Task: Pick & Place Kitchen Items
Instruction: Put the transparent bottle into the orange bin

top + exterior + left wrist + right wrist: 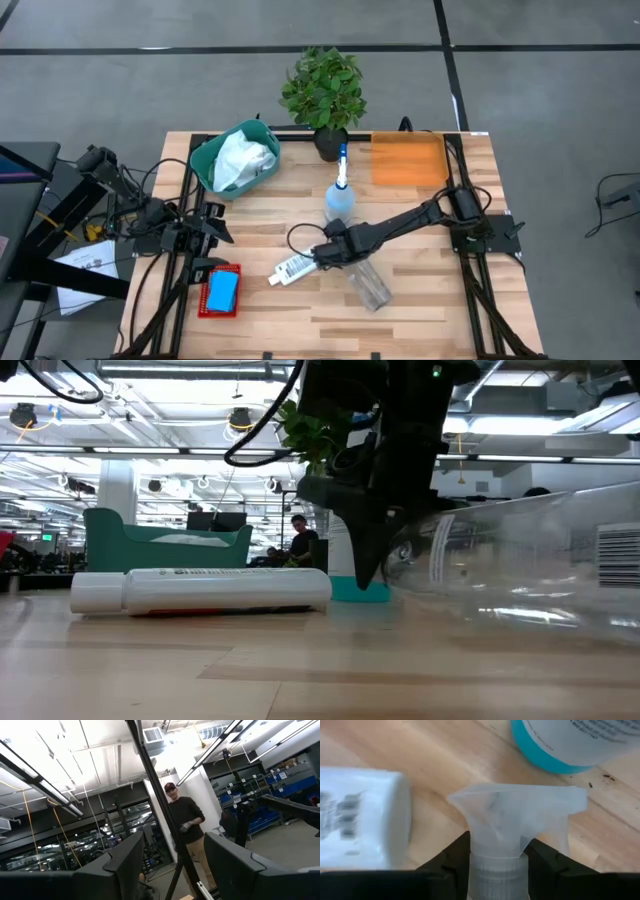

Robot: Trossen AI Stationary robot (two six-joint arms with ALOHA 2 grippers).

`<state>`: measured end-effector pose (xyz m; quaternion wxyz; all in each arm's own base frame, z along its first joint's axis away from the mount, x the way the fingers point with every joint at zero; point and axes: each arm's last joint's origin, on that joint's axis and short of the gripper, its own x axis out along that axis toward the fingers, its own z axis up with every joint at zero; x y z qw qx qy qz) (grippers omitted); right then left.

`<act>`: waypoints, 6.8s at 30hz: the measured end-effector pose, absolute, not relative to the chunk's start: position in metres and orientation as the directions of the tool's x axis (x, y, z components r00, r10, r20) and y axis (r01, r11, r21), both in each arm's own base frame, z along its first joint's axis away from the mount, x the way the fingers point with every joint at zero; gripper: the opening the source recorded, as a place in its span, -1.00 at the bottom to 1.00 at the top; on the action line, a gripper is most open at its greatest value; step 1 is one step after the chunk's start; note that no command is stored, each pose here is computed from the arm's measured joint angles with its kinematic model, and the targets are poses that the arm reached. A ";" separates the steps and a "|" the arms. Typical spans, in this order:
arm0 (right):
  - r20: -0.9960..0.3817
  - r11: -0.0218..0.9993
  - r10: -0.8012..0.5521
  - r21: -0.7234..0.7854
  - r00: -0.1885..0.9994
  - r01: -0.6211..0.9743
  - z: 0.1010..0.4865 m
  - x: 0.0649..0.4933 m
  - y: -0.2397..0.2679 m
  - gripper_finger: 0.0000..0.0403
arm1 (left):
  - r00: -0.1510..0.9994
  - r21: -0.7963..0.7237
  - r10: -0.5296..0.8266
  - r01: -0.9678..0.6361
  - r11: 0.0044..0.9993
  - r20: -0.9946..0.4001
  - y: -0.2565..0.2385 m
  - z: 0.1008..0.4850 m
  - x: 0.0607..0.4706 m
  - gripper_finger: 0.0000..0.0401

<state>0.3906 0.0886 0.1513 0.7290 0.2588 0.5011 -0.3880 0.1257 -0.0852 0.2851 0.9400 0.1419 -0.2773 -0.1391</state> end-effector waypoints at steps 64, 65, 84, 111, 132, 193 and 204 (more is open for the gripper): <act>0.023 0.592 -0.806 0.056 0.592 0.804 0.195 0.300 0.182 -0.33 | 0.809 0.344 -0.339 0.182 0.921 0.481 -0.085 0.285 0.126 0.02; 0.023 0.592 -0.806 0.055 0.592 0.804 0.194 0.300 0.182 -0.33 | 0.809 0.344 -0.339 0.182 0.921 0.481 -0.085 0.285 0.126 0.02; 0.008 0.550 -0.835 0.022 0.550 0.835 0.194 0.309 0.168 -0.32 | 0.809 0.344 -0.339 0.182 0.921 0.480 -0.085 0.285 0.126 0.02; -0.169 0.564 -0.817 -0.031 0.552 0.825 0.211 0.305 0.190 0.32 | 0.820 0.356 -0.347 0.190 0.915 0.454 -0.086 0.282 0.127 0.02; -0.377 0.529 -0.801 -0.085 0.464 0.844 0.235 0.288 0.202 0.33 | 0.820 0.356 -0.348 0.191 0.915 0.454 -0.086 0.282 0.127 0.02; -0.548 0.835 -0.091 -0.497 0.831 -0.237 0.380 0.248 0.204 0.32 | 0.825 0.367 -0.351 0.191 0.910 0.442 -0.086 0.281 0.127 0.02; -0.721 0.865 -0.004 -0.350 0.693 -0.360 0.380 0.268 0.160 0.31 | 0.825 0.376 -0.351 0.185 0.908 0.442 -0.086 0.281 0.127 0.02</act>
